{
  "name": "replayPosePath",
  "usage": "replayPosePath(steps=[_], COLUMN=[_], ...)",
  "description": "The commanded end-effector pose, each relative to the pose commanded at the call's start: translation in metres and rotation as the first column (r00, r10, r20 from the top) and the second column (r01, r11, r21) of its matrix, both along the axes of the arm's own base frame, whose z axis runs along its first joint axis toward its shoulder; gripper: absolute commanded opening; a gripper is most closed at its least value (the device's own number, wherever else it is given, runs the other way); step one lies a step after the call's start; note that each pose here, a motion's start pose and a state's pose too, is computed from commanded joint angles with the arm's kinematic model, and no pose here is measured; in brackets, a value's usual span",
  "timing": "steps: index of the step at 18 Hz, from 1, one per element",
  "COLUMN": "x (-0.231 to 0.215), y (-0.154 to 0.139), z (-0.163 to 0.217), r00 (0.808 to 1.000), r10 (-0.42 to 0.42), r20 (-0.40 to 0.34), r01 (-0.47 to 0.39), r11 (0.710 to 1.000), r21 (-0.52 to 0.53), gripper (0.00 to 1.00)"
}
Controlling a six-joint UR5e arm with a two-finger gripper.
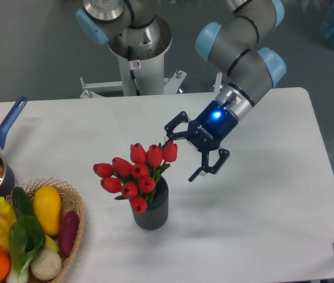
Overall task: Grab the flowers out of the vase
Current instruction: 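Lower the open gripper around the tulip stems above the vase rim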
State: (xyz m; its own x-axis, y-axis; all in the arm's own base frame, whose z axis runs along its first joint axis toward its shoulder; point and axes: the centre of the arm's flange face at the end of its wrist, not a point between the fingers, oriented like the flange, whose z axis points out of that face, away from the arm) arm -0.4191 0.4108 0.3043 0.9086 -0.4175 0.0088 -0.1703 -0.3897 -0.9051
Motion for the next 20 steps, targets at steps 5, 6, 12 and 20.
replayPosePath(steps=[5, 6, 12, 20], x=[0.008, 0.013, 0.025, 0.03], y=[0.008, 0.013, 0.025, 0.038], z=[0.0, 0.0, -0.001, -0.006], r00=[1.0, 1.0, 0.998, 0.996], r10=[-0.016, -0.027, -0.06, -0.088], r20=[0.004, 0.006, 0.0, -0.012], r01=[0.016, 0.027, 0.06, 0.088], r11=[1.0, 1.0, 0.998, 0.996], r21=[0.0, -0.003, 0.003, 0.009], gripper=[1.0, 1.0, 1.0, 1.0])
